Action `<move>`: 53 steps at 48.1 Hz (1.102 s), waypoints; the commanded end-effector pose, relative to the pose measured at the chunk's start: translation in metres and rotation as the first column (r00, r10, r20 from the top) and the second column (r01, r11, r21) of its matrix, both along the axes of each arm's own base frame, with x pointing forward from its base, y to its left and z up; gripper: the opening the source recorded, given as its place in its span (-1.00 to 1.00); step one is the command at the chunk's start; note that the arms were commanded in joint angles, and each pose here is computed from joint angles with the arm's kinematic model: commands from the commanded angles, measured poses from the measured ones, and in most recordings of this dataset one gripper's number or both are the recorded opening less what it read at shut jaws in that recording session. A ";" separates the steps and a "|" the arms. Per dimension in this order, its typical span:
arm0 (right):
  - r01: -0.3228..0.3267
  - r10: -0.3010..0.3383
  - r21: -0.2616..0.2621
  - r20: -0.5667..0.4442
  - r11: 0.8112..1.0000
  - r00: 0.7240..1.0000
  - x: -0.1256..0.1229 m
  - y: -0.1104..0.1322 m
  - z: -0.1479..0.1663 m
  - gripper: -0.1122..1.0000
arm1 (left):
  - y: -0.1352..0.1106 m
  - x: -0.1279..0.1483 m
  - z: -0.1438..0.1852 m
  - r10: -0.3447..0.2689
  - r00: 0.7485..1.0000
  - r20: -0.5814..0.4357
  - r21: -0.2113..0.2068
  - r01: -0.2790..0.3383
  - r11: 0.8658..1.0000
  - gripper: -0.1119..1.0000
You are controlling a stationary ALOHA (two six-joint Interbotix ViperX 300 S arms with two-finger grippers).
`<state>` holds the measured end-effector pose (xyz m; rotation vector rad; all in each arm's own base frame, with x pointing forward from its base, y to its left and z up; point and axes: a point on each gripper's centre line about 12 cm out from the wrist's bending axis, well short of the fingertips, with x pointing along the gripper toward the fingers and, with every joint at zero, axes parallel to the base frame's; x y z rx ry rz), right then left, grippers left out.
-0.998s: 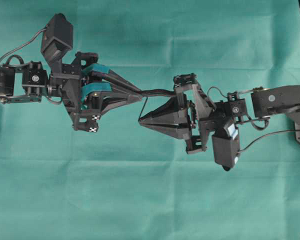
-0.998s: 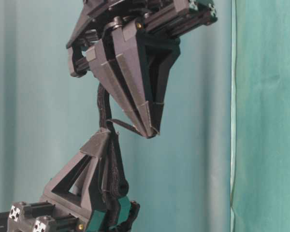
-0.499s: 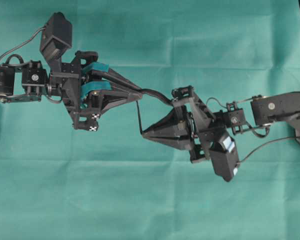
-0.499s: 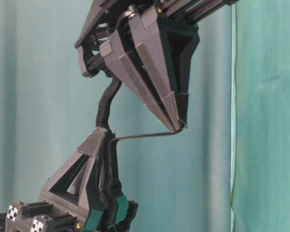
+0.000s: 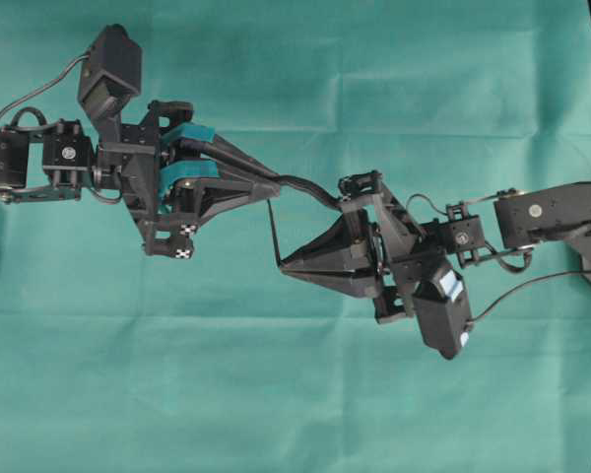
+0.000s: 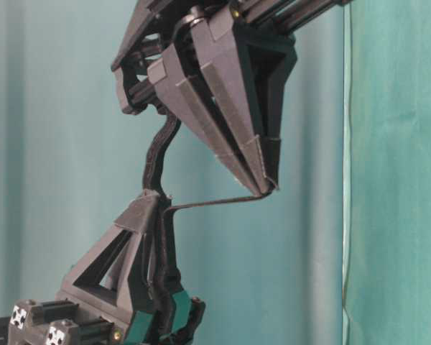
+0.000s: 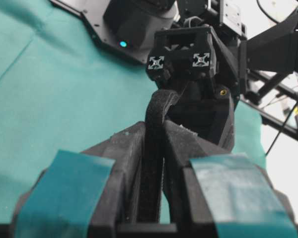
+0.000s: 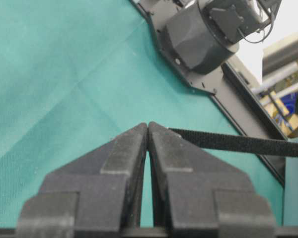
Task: Peel off the Velcro with your right arm.
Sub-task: 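Pull the right gripper away to peel the top layer apart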
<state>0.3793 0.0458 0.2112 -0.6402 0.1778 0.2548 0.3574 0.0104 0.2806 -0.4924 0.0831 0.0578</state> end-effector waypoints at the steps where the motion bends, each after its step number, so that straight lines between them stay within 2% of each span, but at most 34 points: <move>1: -0.002 0.002 0.014 0.029 1.000 1.000 0.001 0.003 0.011 -0.97 | 0.002 -0.001 0.014 0.007 0.999 0.048 0.000 -0.007 1.000 -0.62; 22: 0.017 -0.019 0.032 0.052 0.999 0.998 -0.011 -0.002 0.020 -0.96 | 0.001 -0.002 0.011 0.004 0.999 0.043 0.000 -0.004 1.000 -0.62; 28: 0.023 -0.026 0.048 0.060 0.999 0.998 -0.017 -0.003 0.023 -0.76 | 0.001 -0.003 0.010 0.004 0.999 0.040 0.000 -0.004 1.000 -0.62; 33: 0.028 -0.032 0.067 0.060 0.997 0.998 -0.023 -0.004 0.025 -0.38 | 0.001 -0.004 0.010 0.003 0.999 0.040 0.000 -0.003 1.000 -0.62; 35: 0.028 -0.033 0.069 0.063 0.997 0.998 -0.025 -0.004 0.026 -0.28 | 0.001 -0.005 0.011 0.002 0.999 0.041 0.001 -0.003 1.000 -0.62; 42: 0.032 -0.037 0.074 0.063 0.997 0.997 -0.035 -0.006 0.026 -0.31 | 0.000 -0.014 0.013 0.002 0.999 0.051 0.002 -0.003 1.000 -0.62; 53: 0.059 -0.068 0.114 0.075 0.992 0.995 -0.050 -0.010 0.029 -0.31 | -0.001 -0.026 0.011 0.001 0.998 0.061 0.004 -0.001 1.000 -0.62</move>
